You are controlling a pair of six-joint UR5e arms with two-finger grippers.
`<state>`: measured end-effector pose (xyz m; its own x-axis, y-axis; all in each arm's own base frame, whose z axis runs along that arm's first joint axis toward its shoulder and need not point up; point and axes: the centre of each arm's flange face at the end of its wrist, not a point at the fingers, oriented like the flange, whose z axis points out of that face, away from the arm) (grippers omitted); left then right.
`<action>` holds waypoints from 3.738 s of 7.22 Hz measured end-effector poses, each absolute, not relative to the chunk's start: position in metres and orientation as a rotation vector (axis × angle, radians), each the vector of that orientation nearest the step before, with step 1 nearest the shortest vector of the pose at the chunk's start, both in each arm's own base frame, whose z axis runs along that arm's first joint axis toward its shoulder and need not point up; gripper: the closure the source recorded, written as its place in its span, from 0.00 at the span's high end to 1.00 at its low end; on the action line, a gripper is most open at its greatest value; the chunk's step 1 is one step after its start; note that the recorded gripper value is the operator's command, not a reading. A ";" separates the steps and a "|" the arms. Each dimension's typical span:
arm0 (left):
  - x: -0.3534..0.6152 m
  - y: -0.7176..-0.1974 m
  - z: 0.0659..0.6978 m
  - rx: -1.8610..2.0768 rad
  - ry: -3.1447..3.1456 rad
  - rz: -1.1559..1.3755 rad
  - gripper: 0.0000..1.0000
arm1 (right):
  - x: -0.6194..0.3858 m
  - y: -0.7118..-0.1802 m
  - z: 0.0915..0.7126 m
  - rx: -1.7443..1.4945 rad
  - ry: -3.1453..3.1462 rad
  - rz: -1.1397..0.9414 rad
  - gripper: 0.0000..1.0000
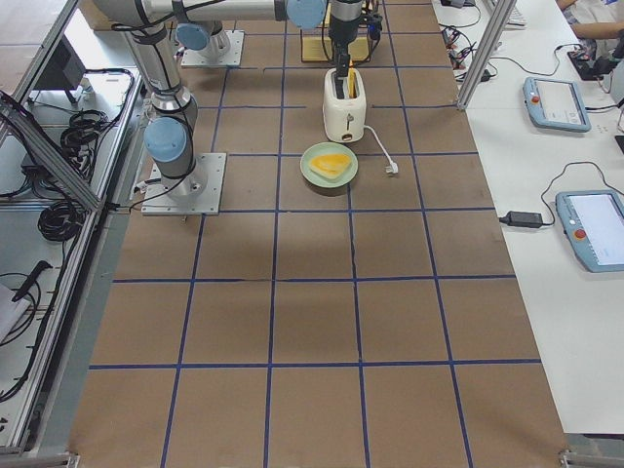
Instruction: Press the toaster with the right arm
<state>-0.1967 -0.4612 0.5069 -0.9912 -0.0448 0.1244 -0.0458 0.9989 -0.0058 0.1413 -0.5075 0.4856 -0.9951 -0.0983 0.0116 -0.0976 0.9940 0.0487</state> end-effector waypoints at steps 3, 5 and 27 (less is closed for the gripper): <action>-0.197 -0.461 0.507 0.069 -3.016 0.013 1.00 | 0.146 -0.509 0.487 0.261 -3.125 -0.057 0.10; -0.197 -0.461 0.507 0.069 -3.016 0.013 1.00 | 0.151 -0.512 0.484 0.554 -3.097 -0.062 0.07; -0.197 -0.461 0.507 0.069 -3.016 0.014 1.00 | 0.151 -0.550 0.287 2.021 -2.371 0.016 0.07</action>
<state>-0.1967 -0.4612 0.5071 -0.9912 -0.0447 0.1244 -0.0458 0.9989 -0.0062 0.1508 -0.5503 0.2868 -0.1584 -0.9870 0.0265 -0.9873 0.1587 0.0087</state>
